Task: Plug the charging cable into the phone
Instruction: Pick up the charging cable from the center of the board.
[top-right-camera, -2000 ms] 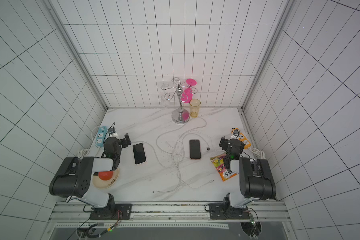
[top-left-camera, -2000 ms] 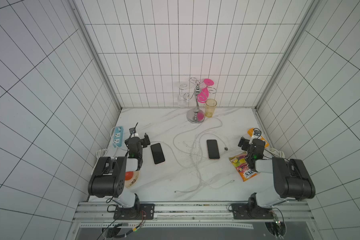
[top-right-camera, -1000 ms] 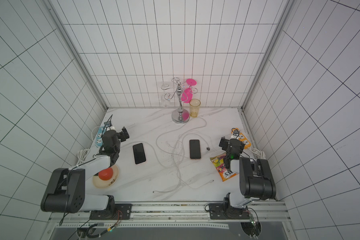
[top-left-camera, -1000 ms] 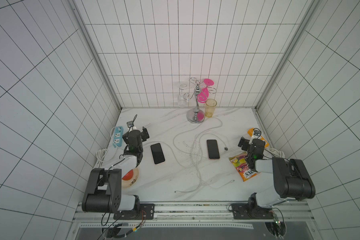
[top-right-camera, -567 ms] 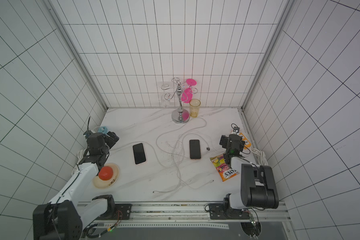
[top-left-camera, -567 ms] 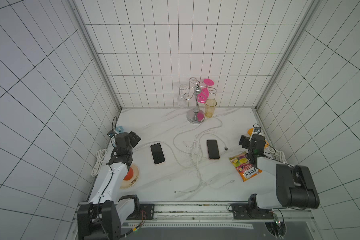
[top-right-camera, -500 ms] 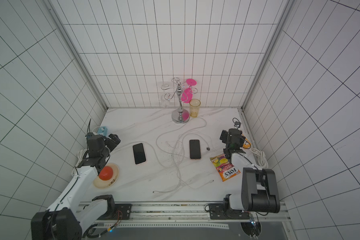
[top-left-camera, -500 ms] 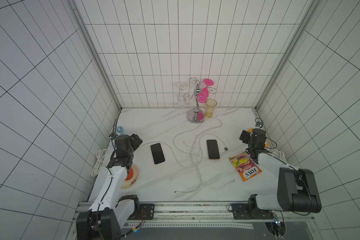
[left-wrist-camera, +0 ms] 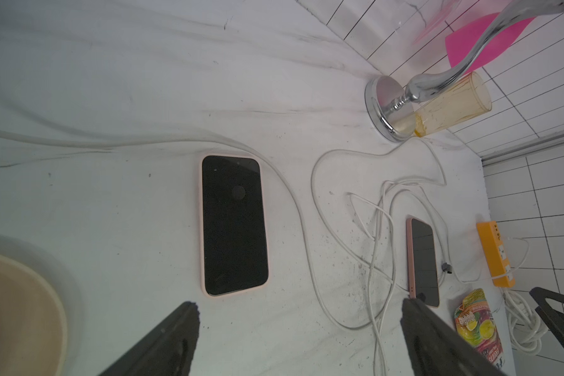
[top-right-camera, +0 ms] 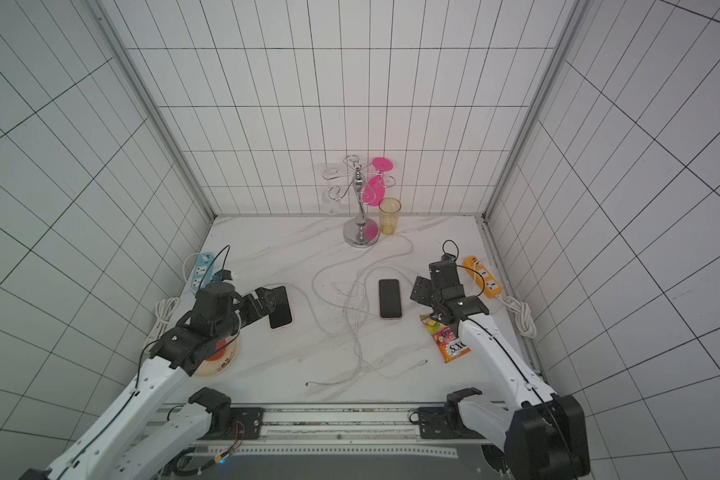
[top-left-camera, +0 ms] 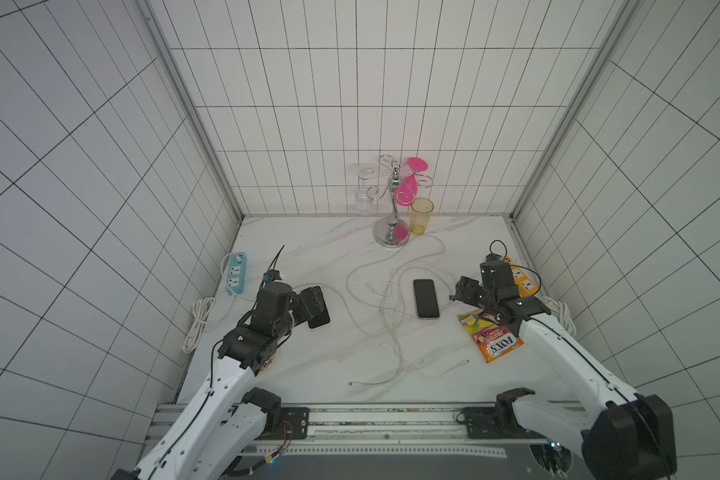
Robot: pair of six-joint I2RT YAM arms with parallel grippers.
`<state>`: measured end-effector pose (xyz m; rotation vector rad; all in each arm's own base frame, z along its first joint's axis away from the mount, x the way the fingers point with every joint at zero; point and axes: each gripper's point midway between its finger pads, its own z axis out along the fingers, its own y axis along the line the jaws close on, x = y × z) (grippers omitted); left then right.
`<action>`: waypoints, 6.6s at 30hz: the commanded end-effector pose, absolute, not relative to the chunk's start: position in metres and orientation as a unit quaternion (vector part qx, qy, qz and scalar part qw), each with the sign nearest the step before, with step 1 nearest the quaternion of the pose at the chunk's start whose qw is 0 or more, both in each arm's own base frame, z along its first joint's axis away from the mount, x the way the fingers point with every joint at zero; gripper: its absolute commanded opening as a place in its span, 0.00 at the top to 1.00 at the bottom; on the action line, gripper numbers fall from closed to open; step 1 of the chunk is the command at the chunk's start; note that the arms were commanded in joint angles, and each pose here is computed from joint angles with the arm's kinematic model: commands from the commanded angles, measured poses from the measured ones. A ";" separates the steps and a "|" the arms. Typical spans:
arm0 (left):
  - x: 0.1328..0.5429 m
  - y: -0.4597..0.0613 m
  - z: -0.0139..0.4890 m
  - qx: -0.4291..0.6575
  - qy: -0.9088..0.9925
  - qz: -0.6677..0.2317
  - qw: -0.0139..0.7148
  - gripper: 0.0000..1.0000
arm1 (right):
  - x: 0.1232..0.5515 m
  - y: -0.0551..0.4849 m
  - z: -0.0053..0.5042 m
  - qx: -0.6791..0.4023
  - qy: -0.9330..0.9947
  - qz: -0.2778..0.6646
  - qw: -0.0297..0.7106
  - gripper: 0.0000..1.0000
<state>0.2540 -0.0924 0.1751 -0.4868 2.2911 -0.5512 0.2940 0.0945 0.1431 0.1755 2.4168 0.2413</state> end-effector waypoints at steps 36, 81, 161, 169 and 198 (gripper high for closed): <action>0.194 -0.115 0.143 -0.157 0.924 -0.190 0.293 0.06 | 0.126 0.136 0.042 0.268 0.961 0.034 0.056 0.27; 0.211 -0.159 0.202 -0.096 0.895 -0.293 0.322 0.06 | 0.224 0.205 0.151 -0.141 0.929 0.169 0.296 1.00; 0.165 -0.337 0.292 0.274 0.784 -0.479 0.284 1.00 | 0.110 0.286 0.271 -0.506 0.612 0.474 0.380 0.72; 0.162 -0.336 0.286 0.276 0.785 -0.481 0.277 1.00 | 0.112 0.285 0.272 -0.497 0.610 0.481 0.386 0.82; 0.153 -0.335 0.287 0.296 0.767 -0.500 0.271 1.00 | 0.098 0.285 0.274 -0.505 0.585 0.527 0.354 0.80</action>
